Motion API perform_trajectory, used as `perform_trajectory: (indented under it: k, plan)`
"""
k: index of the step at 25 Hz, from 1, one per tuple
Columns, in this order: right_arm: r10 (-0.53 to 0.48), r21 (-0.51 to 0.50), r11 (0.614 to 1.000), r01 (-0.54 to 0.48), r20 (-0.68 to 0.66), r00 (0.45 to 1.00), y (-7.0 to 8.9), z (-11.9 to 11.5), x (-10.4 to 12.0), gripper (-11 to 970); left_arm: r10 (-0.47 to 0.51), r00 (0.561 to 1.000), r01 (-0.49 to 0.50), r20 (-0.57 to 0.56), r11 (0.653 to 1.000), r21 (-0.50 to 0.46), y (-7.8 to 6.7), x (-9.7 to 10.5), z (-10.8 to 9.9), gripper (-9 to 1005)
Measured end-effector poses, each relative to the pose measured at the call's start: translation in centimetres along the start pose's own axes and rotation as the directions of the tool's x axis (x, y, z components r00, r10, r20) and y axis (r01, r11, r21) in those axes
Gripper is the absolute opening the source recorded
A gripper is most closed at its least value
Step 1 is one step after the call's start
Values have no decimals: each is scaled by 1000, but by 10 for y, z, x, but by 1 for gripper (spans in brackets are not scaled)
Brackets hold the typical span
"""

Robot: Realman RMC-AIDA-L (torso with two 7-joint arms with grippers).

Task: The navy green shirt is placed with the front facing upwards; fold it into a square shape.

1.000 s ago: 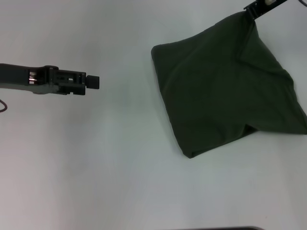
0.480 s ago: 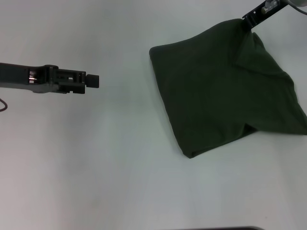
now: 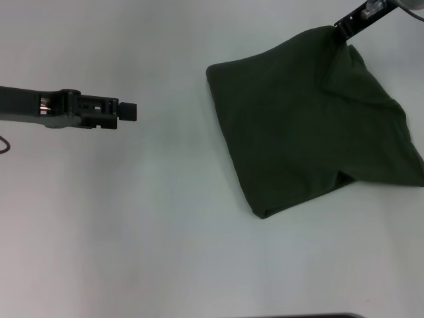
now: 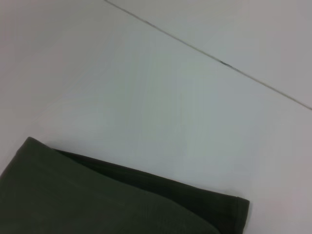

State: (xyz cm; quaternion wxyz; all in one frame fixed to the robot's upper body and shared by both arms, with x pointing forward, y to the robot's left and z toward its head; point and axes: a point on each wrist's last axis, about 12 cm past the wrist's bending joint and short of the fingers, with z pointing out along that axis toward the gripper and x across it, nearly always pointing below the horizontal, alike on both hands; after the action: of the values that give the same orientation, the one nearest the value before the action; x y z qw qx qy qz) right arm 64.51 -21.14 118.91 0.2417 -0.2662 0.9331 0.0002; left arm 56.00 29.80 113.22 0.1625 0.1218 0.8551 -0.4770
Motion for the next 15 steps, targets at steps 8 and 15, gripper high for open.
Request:
perform_trajectory:
  k: [8, 15]
  plan:
    - [1, -2, 1000, -1, 1, 1000, 0, 0, 0, 278, 0, 1000, 0, 0, 1000, 0, 0, 0, 0, 783]
    - [46, -10, 999, -46, 32, 998, -22, -19, 9, 278, 2, 1000, -2, -2, 1000, 3, -1, 0, 1, 783]
